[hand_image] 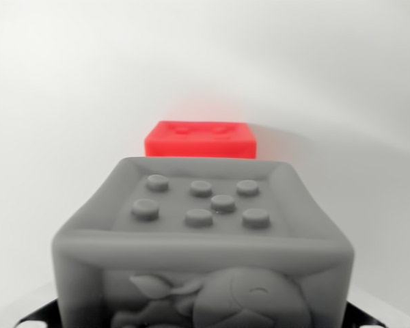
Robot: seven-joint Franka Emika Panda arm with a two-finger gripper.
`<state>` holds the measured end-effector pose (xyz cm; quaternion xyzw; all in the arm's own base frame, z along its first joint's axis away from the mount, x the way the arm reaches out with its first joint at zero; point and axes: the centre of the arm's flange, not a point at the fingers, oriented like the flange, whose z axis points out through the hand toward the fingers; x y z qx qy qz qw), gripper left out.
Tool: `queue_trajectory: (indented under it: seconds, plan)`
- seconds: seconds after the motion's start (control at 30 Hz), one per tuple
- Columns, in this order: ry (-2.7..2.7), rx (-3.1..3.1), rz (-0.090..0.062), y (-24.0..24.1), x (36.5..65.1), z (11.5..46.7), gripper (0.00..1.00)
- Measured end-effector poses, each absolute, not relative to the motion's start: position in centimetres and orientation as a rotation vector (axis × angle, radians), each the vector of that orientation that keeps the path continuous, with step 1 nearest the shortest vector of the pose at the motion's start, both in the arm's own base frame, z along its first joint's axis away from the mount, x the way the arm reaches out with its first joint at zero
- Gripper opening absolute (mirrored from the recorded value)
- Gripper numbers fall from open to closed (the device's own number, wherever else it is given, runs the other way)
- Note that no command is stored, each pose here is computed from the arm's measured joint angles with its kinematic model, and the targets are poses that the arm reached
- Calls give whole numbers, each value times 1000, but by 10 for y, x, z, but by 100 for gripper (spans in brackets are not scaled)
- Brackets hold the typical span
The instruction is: Destack cube
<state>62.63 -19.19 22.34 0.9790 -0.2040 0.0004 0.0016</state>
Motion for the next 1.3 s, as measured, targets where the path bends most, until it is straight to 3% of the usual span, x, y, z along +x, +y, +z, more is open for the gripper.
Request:
queue_trajectory:
  seconds: [0.53, 0.73, 1.3]
  plan:
    - [-644, 3073, 9, -192, 625, 269, 0]
    - [-689, 3062, -9, -192, 614, 263, 0]
    - [-840, 3024, -9, -192, 583, 257, 0]
